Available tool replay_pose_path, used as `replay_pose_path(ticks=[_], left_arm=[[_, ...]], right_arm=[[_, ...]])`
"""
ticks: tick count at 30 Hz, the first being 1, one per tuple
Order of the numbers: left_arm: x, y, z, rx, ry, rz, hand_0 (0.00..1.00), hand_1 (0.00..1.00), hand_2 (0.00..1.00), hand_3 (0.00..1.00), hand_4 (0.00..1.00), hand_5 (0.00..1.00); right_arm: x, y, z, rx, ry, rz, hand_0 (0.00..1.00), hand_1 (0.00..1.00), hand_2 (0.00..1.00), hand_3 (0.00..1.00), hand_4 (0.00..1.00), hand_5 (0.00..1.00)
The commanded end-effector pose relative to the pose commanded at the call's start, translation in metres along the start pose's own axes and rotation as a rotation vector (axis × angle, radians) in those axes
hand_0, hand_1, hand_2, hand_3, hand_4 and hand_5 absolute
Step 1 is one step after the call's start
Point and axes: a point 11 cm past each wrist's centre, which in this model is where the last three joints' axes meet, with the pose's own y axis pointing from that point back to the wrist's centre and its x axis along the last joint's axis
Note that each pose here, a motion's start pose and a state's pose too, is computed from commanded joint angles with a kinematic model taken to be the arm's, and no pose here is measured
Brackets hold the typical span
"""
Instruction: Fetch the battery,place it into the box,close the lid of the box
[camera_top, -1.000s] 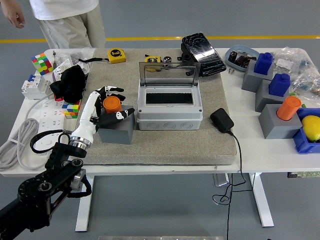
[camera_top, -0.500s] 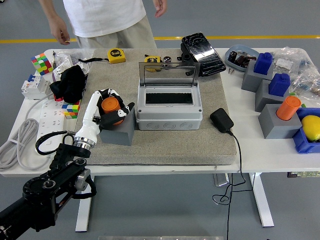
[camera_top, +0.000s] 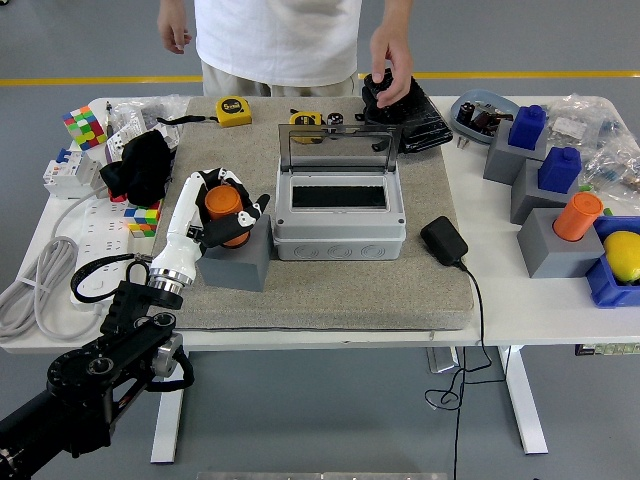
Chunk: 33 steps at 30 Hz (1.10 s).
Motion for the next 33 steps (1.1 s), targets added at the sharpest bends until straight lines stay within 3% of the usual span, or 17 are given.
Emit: replay_pose_path(ticks=[6, 13, 19, 24, 25, 30, 31, 33], left_arm=[[-0.011, -0.029, 0.038, -0.037, -0.166, -0.126, 0.195, 0.099, 0.126, 0.176, 0.182, 0.002], [-0.041, -0.066, 0.073, -0.062, -0.537, -0.292, 0.193, 0.111, 0.14, 0.201, 0.17, 0.002], [-0.061, -0.085, 0.072, -0.009, -0.836, -0.347, 0.208, 0.127, 0.159, 0.231, 0.177, 0.002], [-0.073, -0.091, 0.066, 0.028, -0.918, -0.363, 0.208, 0.127, 0.159, 0.231, 0.177, 0.002], [-0.075, -0.092, 0.065, 0.035, -0.925, -0.364, 0.222, 0.154, 0.175, 0.228, 0.601, 0.002], [-0.087, -0.098, 0.063, 0.049, -0.936, -0.354, 0.222, 0.154, 0.175, 0.228, 0.601, 0.002], [-0.088, -0.098, 0.063, 0.048, -0.934, -0.35, 0.244, 0.178, 0.192, 0.257, 0.768, 0.002], [-0.092, -0.099, 0.063, 0.05, -0.922, -0.333, 0.244, 0.178, 0.192, 0.257, 0.768, 0.002]], right_arm=[[0.001, 0.0, -0.001, 0.001, 0.004, 0.002, 0.677, 0.721, 0.715, 0.69, 0.998, 0.694], [0.003, 0.001, -0.004, 0.004, 0.011, 0.006, 0.678, 0.721, 0.715, 0.69, 0.998, 0.694], [0.003, 0.001, -0.004, 0.002, 0.019, 0.008, 0.678, 0.721, 0.715, 0.69, 0.998, 0.694], [0.005, 0.001, 0.0, -0.007, 0.025, 0.011, 0.678, 0.721, 0.715, 0.69, 0.998, 0.694], [0.006, 0.001, 0.0, -0.009, 0.025, 0.012, 0.678, 0.721, 0.714, 0.689, 0.998, 0.694], [0.006, 0.001, 0.002, -0.012, 0.029, 0.012, 0.678, 0.721, 0.714, 0.689, 0.998, 0.694], [0.005, 0.001, 0.002, -0.012, 0.03, 0.012, 0.678, 0.721, 0.715, 0.689, 0.998, 0.693], [0.005, 0.001, 0.001, -0.012, 0.033, 0.01, 0.678, 0.721, 0.715, 0.689, 0.998, 0.693]])
